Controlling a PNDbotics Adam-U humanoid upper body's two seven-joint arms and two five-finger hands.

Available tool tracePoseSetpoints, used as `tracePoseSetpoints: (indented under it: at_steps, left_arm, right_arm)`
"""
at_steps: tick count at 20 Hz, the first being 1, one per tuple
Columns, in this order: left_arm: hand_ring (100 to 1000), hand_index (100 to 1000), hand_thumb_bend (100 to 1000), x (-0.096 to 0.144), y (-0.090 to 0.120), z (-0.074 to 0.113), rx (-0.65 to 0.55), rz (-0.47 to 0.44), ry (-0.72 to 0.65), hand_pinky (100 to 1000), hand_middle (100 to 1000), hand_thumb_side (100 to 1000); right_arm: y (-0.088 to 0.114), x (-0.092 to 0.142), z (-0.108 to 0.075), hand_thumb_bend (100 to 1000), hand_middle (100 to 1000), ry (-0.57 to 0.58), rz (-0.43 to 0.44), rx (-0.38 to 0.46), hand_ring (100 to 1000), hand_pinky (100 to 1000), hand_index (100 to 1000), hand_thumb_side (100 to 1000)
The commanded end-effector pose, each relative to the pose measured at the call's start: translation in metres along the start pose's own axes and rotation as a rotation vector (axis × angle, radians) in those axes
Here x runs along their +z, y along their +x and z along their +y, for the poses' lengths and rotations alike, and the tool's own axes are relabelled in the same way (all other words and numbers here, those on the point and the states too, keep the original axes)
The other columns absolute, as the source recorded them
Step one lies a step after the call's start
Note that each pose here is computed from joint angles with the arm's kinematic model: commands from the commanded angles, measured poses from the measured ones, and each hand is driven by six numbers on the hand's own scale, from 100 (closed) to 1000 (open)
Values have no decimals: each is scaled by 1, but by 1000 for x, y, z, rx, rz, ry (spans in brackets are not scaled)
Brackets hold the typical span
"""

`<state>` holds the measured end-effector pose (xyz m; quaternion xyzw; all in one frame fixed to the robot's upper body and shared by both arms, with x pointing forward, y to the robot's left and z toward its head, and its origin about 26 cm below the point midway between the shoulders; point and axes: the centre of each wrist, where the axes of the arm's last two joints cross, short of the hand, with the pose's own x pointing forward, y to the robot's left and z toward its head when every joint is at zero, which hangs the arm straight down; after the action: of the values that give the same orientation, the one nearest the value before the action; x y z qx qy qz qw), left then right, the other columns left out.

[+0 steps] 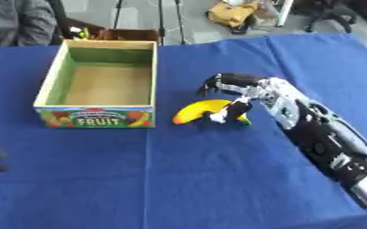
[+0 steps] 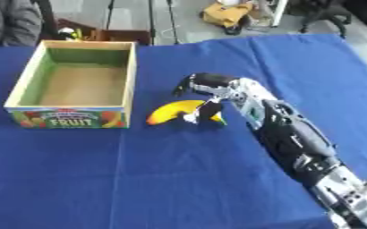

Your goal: Pick up objects on the table and place them in the box.

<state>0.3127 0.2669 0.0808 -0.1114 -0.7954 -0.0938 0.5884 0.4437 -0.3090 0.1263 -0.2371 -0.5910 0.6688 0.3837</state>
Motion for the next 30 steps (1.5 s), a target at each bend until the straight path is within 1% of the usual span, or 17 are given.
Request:
tracePoseSetpoints:
  at_steps: [1, 9, 13, 18, 21, 22, 23, 25, 30]
  left_arm:
    - [658, 657, 171, -4, 7, -1, -10, -27, -12, 625, 599, 1000]
    - [658, 657, 170, -3, 7, -1, -9, -26, -11, 625, 599, 1000]
    - [658, 657, 169, -3, 6, -1, -9, -26, -10, 625, 599, 1000]
    - [658, 657, 169, -3, 6, -1, -9, -26, -9, 624, 599, 1000]
    - [657, 657, 169, -3, 6, -1, -8, -26, -9, 624, 599, 1000]
    - [657, 657, 169, -3, 6, -1, -8, -26, -9, 624, 599, 1000]
    - [657, 657, 169, -3, 6, -1, -8, -26, -9, 624, 599, 1000]
    - [657, 657, 169, -2, 6, -1, -8, -26, -8, 624, 599, 1000]
    - [657, 656, 169, -2, 6, -1, -7, -25, -7, 624, 598, 1000]
  right_arm:
    - [-3, 3, -15, 252, 742, -21, 29, 47, 824, 738, 845, 458]
    - [-8, 4, -8, 259, 752, 1, 71, 64, 826, 738, 842, 459]
    - [-10, 5, -5, 255, 729, 7, 81, 67, 816, 732, 835, 453]
    - [-11, 6, -2, 246, 639, 12, 86, 72, 760, 699, 791, 436]
    - [-11, 6, -2, 237, 573, 6, 87, 76, 692, 662, 747, 422]
    - [-11, 6, -2, 237, 573, 3, 88, 76, 692, 662, 747, 422]
    - [-11, 6, -2, 232, 539, 1, 88, 77, 660, 645, 723, 413]
    - [-11, 6, -2, 229, 509, -8, 88, 77, 628, 629, 697, 407]
    - [-11, 7, -3, 217, 476, -23, 88, 79, 595, 607, 665, 395]
